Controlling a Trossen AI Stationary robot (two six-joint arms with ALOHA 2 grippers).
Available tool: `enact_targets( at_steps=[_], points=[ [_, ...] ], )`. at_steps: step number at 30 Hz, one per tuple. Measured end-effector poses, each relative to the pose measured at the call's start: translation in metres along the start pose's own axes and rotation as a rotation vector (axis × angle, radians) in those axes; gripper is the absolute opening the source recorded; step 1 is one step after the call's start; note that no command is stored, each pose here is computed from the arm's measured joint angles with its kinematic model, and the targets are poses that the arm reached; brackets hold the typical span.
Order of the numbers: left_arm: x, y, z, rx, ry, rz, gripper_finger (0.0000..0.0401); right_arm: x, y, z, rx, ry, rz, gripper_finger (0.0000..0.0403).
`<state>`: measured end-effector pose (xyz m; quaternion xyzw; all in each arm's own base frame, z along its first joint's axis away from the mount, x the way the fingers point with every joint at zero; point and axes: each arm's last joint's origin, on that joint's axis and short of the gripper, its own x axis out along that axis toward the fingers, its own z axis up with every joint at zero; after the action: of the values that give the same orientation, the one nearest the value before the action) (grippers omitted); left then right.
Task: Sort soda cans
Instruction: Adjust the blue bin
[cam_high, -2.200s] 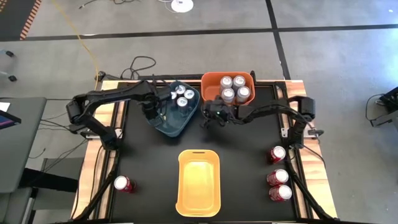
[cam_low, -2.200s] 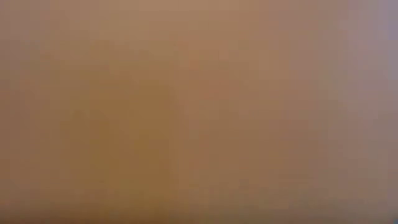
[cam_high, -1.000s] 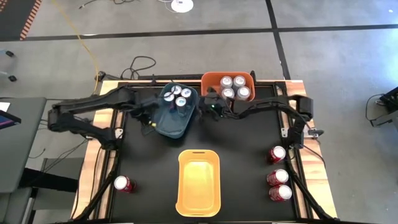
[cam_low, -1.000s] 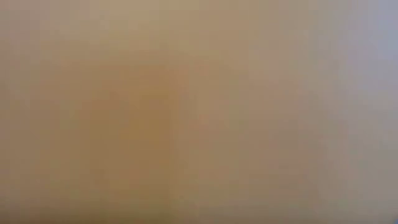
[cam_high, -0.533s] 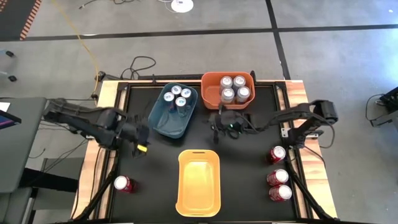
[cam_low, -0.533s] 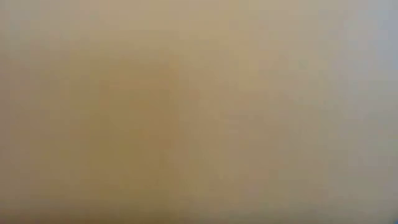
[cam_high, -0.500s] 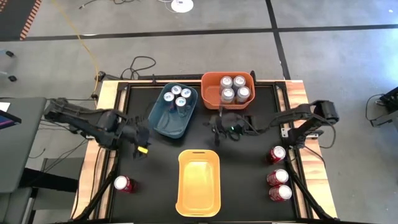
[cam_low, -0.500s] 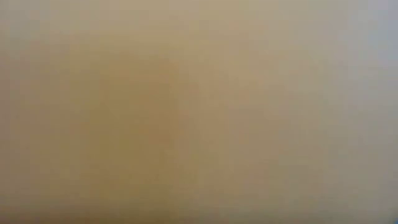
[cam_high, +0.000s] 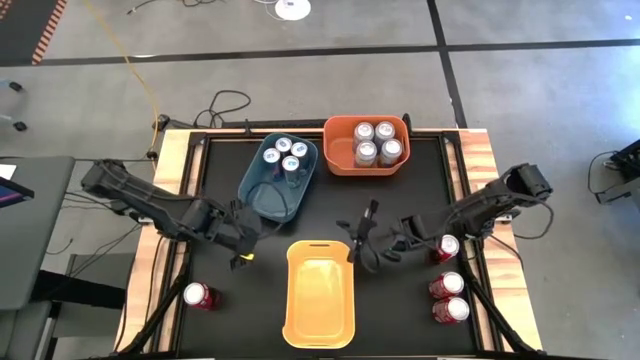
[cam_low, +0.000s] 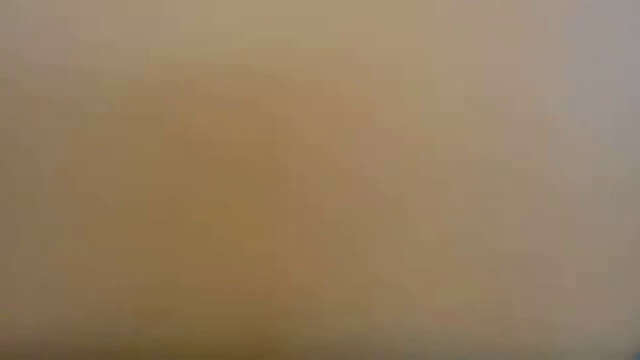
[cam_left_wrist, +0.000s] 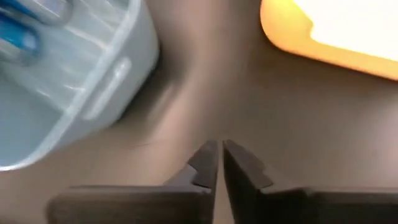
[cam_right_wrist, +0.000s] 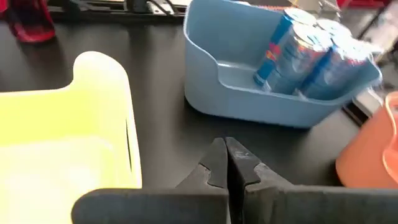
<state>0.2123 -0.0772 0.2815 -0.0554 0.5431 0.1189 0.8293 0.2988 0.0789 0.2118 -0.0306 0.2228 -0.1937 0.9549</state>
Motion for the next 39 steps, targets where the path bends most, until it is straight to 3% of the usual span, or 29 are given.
enact_targets(
  at_steps=[6,12,18,23,27,34,39],
  points=[
    [0.037,0.002,-0.023,-0.047,0.044,-0.042,0.0002,-0.006,0.002,-0.01,0.064,0.049,-0.087,0.0015],
    [0.07,-0.002,-0.036,-0.057,-0.033,-0.158,0.0001,-0.007,-0.003,-0.016,0.083,0.07,-0.203,0.0015],
    [0.097,0.005,-0.045,-0.082,-0.127,-0.191,0.0001,-0.004,-0.007,-0.015,0.09,0.066,-0.223,0.0015],
    [0.11,0.016,-0.042,-0.084,-0.201,-0.191,0.0001,-0.005,0.001,-0.002,0.152,-0.04,-0.153,0.0016],
    [0.119,0.031,-0.034,-0.11,-0.238,-0.142,0.0001,-0.01,0.01,0.01,0.095,-0.129,-0.082,0.0014],
    [0.134,0.042,-0.022,-0.095,-0.264,-0.124,0.0001,-0.008,0.003,-0.001,0.087,-0.064,-0.198,0.0009],
    [0.148,0.047,-0.013,-0.108,-0.293,-0.12,0.0001,-0.016,-0.003,0.003,0.088,-0.065,-0.222,0.0009]
  ],
)
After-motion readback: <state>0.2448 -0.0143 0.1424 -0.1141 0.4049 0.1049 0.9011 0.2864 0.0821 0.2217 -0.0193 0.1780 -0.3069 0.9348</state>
